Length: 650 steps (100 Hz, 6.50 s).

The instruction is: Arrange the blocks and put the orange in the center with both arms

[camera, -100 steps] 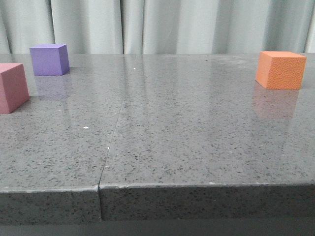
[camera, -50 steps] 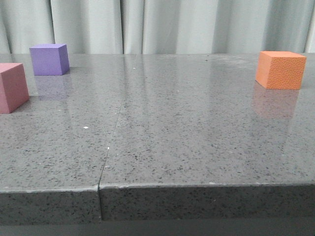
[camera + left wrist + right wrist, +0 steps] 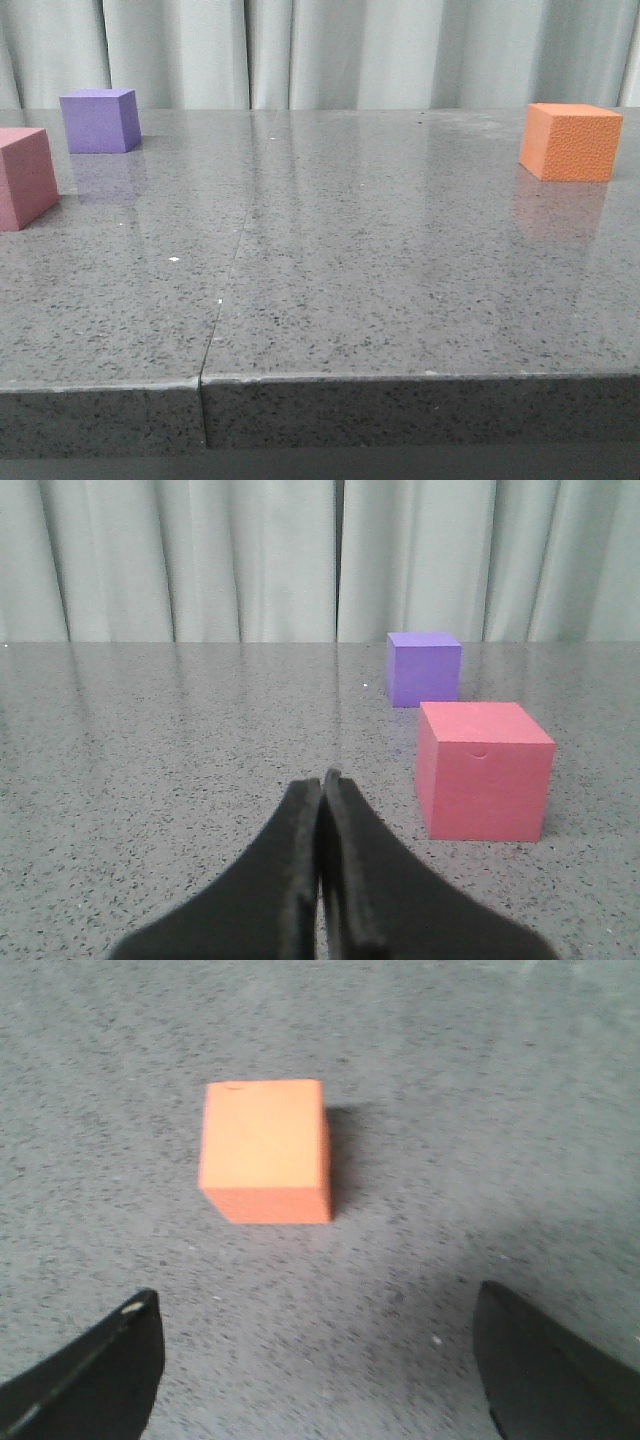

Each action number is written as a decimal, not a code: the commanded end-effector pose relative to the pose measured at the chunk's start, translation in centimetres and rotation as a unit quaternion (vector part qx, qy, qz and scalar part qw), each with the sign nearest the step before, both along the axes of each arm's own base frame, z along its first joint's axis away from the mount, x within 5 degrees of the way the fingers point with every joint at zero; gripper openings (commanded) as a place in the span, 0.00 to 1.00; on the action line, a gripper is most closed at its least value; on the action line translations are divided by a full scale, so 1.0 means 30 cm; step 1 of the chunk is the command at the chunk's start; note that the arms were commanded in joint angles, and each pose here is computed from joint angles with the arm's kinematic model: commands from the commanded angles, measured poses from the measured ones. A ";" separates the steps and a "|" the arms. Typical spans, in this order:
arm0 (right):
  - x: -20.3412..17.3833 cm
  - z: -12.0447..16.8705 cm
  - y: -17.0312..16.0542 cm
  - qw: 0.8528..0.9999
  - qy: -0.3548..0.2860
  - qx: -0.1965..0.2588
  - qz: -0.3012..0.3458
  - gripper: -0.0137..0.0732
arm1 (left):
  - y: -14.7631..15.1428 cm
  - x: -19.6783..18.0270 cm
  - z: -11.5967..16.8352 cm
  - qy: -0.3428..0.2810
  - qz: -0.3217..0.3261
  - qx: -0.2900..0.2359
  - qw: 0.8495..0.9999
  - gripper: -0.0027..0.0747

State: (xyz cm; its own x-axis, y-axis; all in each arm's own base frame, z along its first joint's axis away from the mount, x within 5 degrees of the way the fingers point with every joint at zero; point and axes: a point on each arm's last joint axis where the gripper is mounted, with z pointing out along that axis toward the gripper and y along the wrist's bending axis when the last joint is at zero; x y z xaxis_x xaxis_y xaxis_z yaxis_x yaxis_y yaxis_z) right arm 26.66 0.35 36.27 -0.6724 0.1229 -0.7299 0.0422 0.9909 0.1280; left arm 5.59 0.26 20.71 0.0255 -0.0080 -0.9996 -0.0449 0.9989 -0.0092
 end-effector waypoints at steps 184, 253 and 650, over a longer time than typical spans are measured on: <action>0.475 -0.027 0.421 0.970 0.200 0.074 0.115 0.47 | 0.000 -0.002 -0.015 -0.035 -0.001 -0.003 0.999 0.01; 0.481 -0.157 0.651 0.950 0.250 0.136 0.129 0.53 | 0.000 -0.002 -0.015 -0.035 -0.001 -0.003 0.999 0.01; -0.683 -0.233 0.072 0.941 -0.294 0.043 0.161 0.08 | -0.224 0.782 0.684 0.226 -0.246 0.072 0.940 0.83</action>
State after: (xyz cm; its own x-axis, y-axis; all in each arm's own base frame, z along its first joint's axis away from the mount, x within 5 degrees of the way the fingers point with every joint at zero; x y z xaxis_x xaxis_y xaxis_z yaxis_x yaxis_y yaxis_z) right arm 6.04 2.50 27.74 -0.2680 0.0408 -0.9625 -0.3492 0.9270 0.1366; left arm 27.90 -4.69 38.98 -0.4799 0.2058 -0.8528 0.3775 0.9259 0.0110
